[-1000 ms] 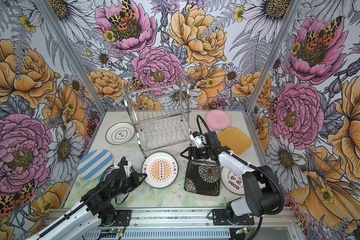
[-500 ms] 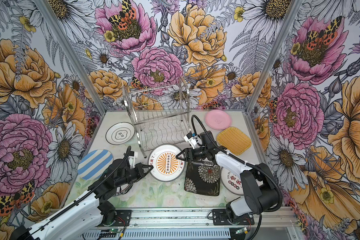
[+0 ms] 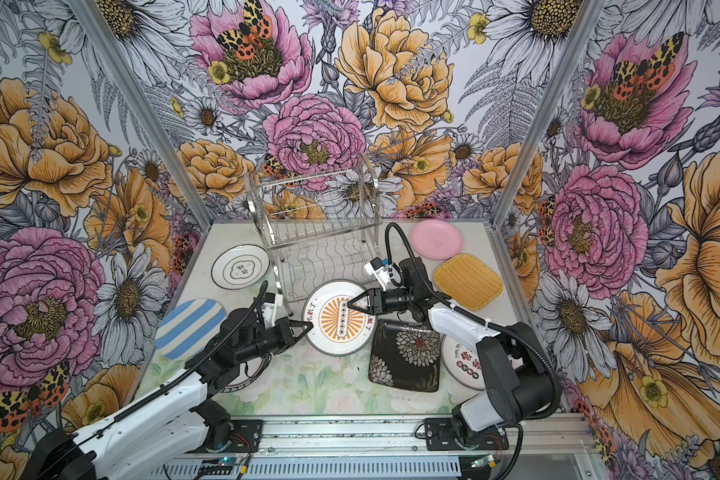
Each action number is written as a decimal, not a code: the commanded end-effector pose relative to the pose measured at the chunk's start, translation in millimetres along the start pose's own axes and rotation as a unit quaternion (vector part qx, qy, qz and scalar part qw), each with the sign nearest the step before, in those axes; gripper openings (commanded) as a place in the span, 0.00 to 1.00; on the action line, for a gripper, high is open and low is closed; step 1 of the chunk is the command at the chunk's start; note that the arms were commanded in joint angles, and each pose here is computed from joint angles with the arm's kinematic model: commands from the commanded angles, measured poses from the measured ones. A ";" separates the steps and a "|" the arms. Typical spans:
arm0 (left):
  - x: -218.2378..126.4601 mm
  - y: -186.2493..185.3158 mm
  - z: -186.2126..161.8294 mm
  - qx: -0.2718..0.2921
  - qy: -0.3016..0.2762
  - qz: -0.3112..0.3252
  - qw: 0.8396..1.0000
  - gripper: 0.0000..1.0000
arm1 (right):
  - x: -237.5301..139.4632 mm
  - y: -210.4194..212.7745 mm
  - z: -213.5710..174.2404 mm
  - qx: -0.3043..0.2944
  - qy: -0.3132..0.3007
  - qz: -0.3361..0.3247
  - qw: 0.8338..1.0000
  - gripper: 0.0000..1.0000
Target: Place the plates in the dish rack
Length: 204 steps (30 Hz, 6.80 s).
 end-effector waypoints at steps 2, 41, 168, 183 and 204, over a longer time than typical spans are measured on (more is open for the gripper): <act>-3.3 -20.1 19.2 0.035 -0.027 -0.048 0.998 0.00 | 1.9 5.2 -2.5 -0.009 0.015 0.025 1.000 0.43; -31.1 -17.3 40.4 0.088 -0.056 0.052 0.993 0.98 | -65.4 64.9 2.5 -0.069 -0.132 -0.205 0.967 0.00; -13.0 3.2 30.0 0.118 -0.067 0.173 0.975 0.99 | -57.3 244.5 162.1 -0.261 -0.401 -0.487 0.731 0.63; 1.0 -0.9 30.4 0.134 -0.047 0.150 0.978 0.99 | -94.3 176.2 75.3 -0.149 -0.327 -0.471 0.805 0.73; 15.2 2.3 16.3 0.149 -0.004 0.130 0.980 0.99 | -115.1 -20.7 -62.7 0.173 -0.213 -0.518 0.810 0.81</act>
Point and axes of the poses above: each gripper's point midway between its finger pads, its own x axis out along the fingers, its own y axis along the line the jaws close on, z = x × y, the point moved 8 cm from there along -x, back along the fingers, and after that the axes turned 15 degrees about x, right-handed, at the moved point
